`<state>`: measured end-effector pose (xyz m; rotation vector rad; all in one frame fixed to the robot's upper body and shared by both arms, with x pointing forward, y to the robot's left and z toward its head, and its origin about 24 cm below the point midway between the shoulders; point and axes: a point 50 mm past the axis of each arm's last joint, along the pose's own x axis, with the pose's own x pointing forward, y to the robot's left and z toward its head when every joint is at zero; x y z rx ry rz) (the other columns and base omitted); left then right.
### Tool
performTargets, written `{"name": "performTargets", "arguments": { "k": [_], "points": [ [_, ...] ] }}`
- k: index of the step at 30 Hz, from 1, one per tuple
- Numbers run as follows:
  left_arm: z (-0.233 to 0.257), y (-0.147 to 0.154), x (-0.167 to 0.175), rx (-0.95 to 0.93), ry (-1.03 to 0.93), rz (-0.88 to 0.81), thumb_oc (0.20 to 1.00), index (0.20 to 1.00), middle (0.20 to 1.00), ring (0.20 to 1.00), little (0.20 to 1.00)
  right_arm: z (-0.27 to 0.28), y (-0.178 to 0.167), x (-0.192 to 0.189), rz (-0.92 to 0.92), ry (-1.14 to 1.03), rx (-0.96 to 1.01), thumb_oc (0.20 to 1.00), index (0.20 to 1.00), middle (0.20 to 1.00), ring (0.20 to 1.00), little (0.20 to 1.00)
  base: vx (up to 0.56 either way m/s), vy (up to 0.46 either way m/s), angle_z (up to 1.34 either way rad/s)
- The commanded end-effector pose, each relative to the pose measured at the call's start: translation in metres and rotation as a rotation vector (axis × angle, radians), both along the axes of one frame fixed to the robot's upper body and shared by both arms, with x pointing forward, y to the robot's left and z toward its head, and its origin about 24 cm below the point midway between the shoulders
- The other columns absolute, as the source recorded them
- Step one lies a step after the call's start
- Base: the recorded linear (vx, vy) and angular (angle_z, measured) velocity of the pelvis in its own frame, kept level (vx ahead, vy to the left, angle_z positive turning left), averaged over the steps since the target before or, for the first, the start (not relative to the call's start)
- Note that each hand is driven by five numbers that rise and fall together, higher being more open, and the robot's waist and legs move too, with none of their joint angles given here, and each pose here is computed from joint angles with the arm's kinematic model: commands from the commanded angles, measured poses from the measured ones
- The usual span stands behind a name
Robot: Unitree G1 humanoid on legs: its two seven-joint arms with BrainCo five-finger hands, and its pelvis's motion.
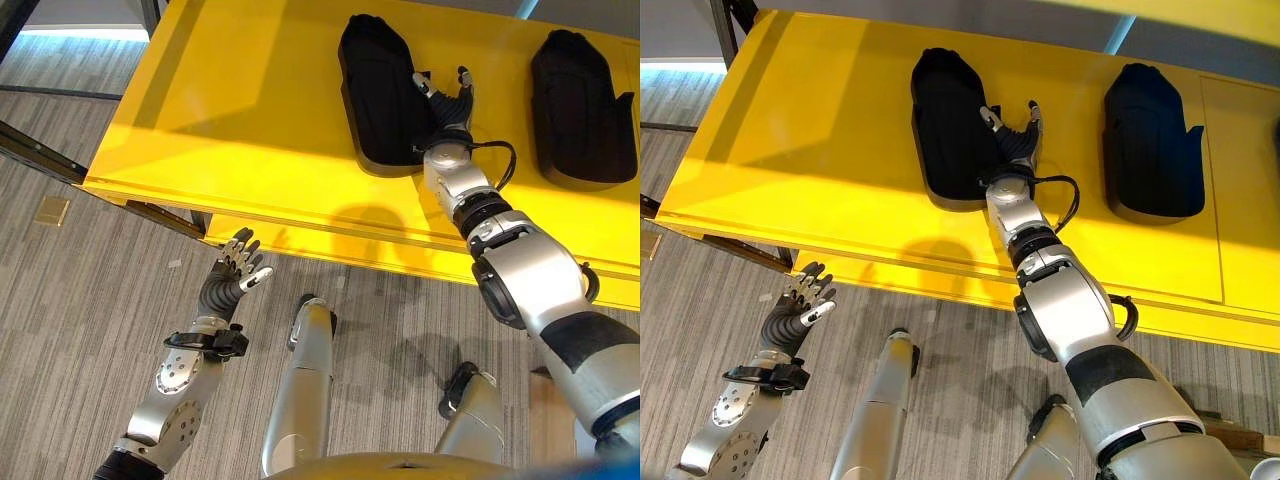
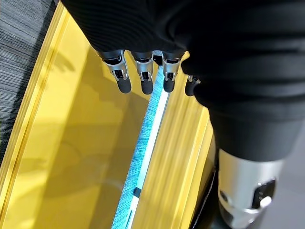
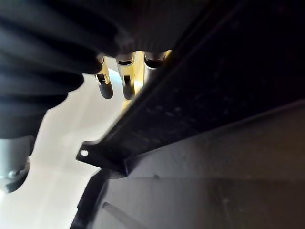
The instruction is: Move parts from the plastic box to the shelf.
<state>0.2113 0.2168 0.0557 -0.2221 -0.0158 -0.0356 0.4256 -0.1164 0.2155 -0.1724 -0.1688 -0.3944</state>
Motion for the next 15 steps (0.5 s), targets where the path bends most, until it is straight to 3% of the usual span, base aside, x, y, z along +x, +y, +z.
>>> {"name": "performTargets", "arguments": {
  "k": [1, 9, 15],
  "points": [
    [0.029, 0.002, 0.006, 0.005, -0.143, -0.006, 1.0, 1.0, 1.0, 1.0, 1.0, -0.05, 0.005, -0.007, -0.018, 0.156, 0.113, 1.0, 1.0, 1.0, 1.0, 1.0, 0.0, 0.0, 0.0],
    [0.025, 0.009, 0.004, -0.017, -0.126, 0.07, 1.0, 1.0, 1.0, 1.0, 1.0, -0.009, 0.041, -0.019, 0.1, -0.158, 0.325, 1.0, 1.0, 1.0, 1.0, 1.0, -0.01, 0.001, -0.03],
    [0.023, 0.01, 0.003, -0.015, -0.122, 0.082, 1.0, 1.0, 1.0, 1.0, 1.0, -0.011, 0.045, -0.026, 0.128, -0.199, 0.377, 1.0, 1.0, 1.0, 1.0, 1.0, 0.0, 0.0, -0.01]
  ]
}}
